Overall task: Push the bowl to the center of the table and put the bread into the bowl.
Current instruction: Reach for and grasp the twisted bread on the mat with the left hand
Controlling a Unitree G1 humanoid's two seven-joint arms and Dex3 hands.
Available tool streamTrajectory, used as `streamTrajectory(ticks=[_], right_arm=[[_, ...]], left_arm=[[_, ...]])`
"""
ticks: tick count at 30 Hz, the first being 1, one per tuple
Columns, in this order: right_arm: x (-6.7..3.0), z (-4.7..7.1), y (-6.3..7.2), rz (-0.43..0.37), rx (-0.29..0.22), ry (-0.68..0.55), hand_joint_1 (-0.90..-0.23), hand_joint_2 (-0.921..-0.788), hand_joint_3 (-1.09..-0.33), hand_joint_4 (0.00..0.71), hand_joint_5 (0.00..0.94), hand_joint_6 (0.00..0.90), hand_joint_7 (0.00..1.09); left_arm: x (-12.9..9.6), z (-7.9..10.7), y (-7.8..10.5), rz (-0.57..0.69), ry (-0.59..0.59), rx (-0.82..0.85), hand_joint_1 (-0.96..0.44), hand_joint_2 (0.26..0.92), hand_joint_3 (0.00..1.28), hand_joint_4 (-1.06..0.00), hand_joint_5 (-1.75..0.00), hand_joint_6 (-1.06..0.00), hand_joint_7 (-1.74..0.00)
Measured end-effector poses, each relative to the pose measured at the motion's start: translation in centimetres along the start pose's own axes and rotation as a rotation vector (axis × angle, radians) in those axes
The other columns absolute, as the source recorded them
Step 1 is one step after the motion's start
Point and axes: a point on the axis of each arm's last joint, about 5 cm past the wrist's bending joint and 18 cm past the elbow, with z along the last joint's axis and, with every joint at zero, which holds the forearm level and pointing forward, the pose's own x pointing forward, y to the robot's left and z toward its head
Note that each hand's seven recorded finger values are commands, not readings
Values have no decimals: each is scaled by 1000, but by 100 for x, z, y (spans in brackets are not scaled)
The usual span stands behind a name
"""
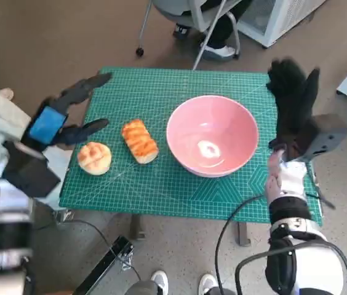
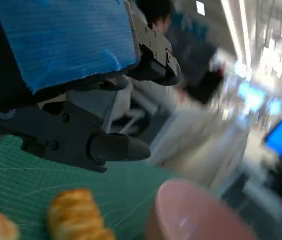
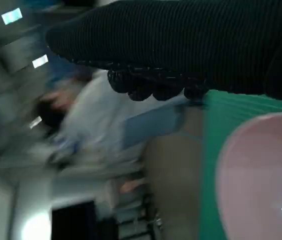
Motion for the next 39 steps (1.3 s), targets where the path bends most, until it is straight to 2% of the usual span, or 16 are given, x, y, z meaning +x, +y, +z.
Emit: streamTrajectory(ticks=[7,14,24,39], right_arm=[[53,196,20,229,-53,-274,-579,-921,-781,354,29,106,690],[27,276,-4,352,-84,-409,-593,-921,-771,336,9,59,783],[-58,308,-40,363,-94,-488,-604,-921,-755,332,5,46,812],[-130,322,-25,375,-106,-524,-606,-921,-740,334,4,31,852]], left_arm=[[210,14,87,-214,34,57,-140,843,4,-427,0,-469,-158],[384,34,49,-362,91,206,-109,809,0,-408,0,-479,-132],[593,21,-102,-525,175,445,-127,804,0,-355,0,-445,-74],[788,-2,-363,-670,245,596,-128,794,0,-297,0,-406,-27]])
